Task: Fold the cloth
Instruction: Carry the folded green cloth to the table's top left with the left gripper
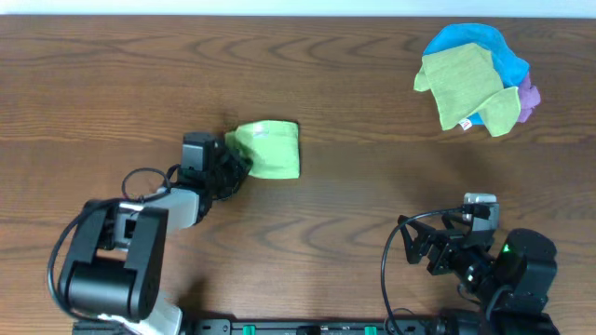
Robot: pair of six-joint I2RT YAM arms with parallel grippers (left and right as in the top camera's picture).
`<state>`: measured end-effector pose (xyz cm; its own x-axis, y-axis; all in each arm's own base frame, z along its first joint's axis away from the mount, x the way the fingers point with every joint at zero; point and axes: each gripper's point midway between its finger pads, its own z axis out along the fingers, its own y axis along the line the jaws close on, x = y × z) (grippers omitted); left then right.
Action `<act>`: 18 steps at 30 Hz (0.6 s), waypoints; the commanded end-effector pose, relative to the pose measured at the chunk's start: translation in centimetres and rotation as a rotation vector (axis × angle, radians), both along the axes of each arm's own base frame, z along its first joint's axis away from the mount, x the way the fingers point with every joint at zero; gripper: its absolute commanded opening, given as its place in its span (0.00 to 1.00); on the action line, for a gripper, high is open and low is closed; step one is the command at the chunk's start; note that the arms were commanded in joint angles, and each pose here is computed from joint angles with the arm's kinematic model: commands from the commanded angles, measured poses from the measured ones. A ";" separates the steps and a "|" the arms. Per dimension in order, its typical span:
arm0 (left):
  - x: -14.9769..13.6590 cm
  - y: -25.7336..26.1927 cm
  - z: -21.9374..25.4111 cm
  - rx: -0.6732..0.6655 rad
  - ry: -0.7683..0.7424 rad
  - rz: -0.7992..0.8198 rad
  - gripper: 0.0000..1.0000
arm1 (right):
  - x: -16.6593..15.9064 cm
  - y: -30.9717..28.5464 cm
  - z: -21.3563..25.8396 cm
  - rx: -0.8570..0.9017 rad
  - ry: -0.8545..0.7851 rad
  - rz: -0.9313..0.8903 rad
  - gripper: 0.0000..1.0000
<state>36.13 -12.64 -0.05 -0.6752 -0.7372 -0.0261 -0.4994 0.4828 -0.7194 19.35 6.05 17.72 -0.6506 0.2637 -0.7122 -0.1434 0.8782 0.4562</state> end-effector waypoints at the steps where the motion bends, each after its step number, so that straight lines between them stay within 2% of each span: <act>1: -0.1 -0.1 -0.8 0.008 -0.004 -0.012 0.05 | -0.1 0.1 -0.1 0.020 0.006 -0.004 0.99; 6: 3.5 -0.8 3.7 -0.078 -0.160 -0.046 0.06 | -0.1 0.1 -0.1 0.020 0.006 -0.004 0.99; 11: 8.9 0.3 10.6 -0.132 -0.282 -0.040 0.06 | -0.1 0.1 -0.1 0.020 0.006 -0.004 0.99; 18: 15.1 6.3 17.6 0.020 -0.294 0.045 0.05 | -0.1 0.1 -0.1 0.020 0.006 -0.004 0.99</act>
<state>48.50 -8.70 14.19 -0.6293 -0.7686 -0.1150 -0.3610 0.4201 -0.8326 19.33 6.05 17.69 -0.6509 0.2641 -0.7118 -0.1430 0.8781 0.4566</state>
